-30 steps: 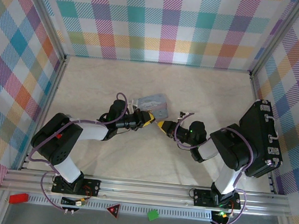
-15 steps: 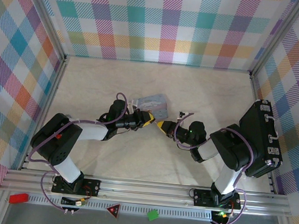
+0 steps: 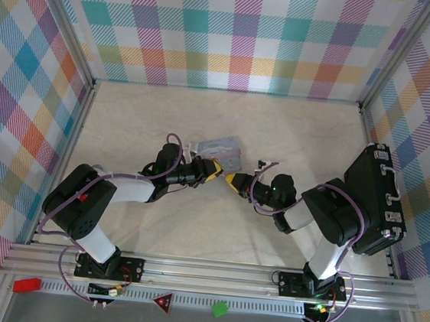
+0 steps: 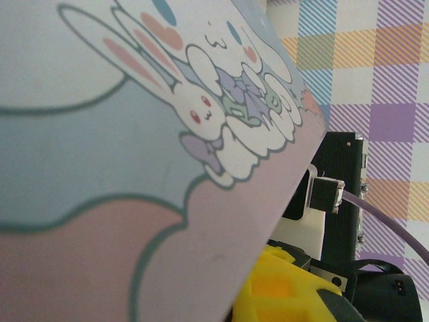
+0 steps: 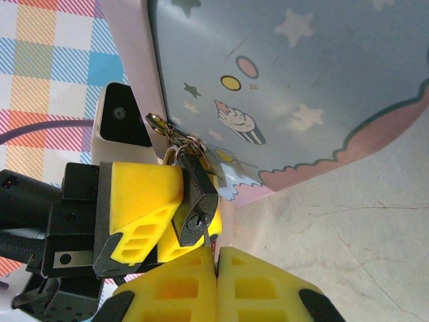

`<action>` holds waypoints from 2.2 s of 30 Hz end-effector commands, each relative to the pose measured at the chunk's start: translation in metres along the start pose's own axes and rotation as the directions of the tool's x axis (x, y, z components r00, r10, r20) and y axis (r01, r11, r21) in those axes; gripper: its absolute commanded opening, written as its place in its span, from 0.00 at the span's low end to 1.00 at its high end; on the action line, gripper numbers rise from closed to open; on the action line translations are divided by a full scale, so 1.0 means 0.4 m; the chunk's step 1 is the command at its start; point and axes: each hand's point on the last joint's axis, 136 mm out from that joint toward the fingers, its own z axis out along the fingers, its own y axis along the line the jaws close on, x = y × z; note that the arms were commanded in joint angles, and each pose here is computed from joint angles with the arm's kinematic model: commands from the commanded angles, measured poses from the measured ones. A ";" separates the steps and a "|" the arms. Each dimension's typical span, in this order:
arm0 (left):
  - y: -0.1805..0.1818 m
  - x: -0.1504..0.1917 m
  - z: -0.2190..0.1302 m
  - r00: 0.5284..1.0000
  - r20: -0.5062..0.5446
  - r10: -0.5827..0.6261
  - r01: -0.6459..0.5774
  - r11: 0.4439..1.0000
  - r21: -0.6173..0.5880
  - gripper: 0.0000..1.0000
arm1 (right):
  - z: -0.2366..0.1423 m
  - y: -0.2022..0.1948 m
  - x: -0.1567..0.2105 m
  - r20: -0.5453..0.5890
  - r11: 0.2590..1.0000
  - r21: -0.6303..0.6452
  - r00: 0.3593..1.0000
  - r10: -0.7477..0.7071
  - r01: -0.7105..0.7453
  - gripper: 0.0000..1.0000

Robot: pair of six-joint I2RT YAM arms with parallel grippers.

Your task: Unlock a padlock with a key

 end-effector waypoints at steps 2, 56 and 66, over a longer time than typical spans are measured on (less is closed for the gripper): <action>-0.075 0.012 -0.014 0.999 0.004 0.041 -0.041 0.995 0.093 0.00 | 0.006 0.045 -0.017 0.033 0.999 -0.050 0.999 0.011 -0.009 0.00; -0.147 0.052 0.004 0.999 -0.030 0.042 -0.035 0.979 0.198 0.00 | 0.012 0.106 -0.070 0.060 0.989 -0.117 0.994 0.095 -0.087 0.00; -0.168 0.054 0.001 0.998 -0.036 0.058 -0.049 0.977 0.208 0.00 | 0.030 0.102 -0.101 0.030 0.983 -0.126 0.990 0.138 -0.133 0.00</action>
